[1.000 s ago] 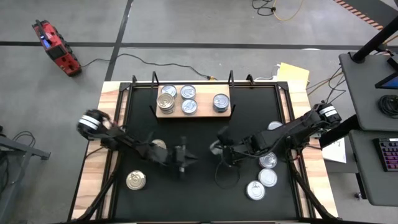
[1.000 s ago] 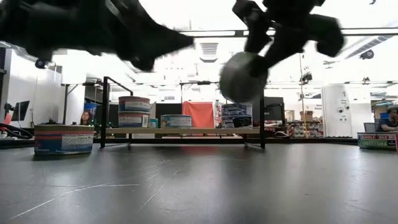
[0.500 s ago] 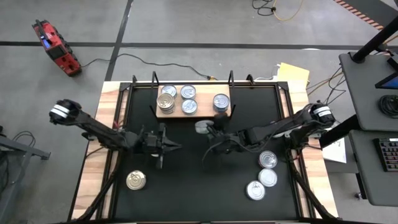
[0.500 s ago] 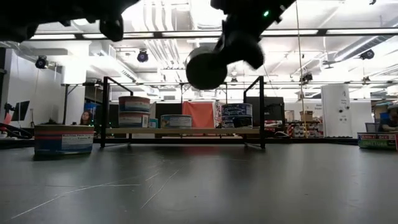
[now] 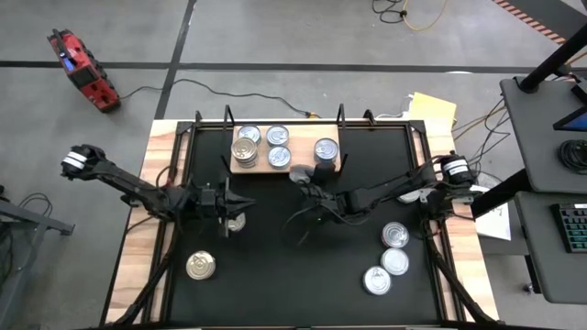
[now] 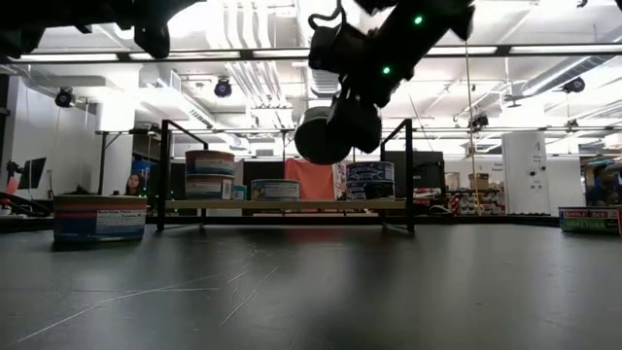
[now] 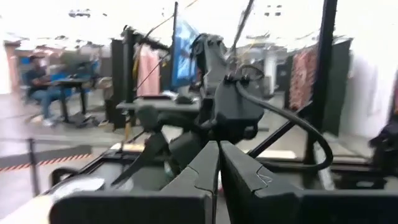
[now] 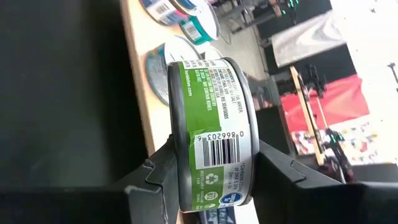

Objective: Stack canned seafood by type on shelf
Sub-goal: Put the green tuna can on the shelf

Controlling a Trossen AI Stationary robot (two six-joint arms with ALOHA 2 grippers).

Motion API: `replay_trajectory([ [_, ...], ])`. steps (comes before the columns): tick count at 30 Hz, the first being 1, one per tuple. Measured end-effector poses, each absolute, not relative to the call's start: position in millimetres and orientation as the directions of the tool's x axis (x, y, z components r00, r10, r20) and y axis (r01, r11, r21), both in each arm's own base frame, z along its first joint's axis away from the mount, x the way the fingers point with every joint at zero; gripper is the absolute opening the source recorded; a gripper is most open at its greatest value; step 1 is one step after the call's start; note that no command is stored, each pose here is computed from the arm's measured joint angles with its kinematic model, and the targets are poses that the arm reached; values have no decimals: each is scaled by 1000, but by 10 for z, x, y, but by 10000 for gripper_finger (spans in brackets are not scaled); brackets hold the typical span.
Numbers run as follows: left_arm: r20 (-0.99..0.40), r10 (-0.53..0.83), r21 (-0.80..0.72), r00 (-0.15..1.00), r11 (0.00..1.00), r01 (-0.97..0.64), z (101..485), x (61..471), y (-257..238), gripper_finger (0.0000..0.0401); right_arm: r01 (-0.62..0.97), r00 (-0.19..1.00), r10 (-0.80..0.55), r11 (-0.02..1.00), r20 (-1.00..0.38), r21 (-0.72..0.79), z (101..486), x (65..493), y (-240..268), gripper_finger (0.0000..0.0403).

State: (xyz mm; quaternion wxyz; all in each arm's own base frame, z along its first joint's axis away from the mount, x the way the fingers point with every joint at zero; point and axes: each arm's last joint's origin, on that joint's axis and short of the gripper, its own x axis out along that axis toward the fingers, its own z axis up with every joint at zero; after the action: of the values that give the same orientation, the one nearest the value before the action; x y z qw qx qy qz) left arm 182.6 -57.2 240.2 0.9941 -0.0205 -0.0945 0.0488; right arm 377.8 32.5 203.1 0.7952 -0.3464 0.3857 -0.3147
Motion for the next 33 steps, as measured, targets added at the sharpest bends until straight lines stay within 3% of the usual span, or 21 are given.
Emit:
replay_trajectory([
  [33,93,147,17,985,989,-149,2328,1803,-548,0,243,406,-777,600,-482,-762,1686,3910,-270,136],
])
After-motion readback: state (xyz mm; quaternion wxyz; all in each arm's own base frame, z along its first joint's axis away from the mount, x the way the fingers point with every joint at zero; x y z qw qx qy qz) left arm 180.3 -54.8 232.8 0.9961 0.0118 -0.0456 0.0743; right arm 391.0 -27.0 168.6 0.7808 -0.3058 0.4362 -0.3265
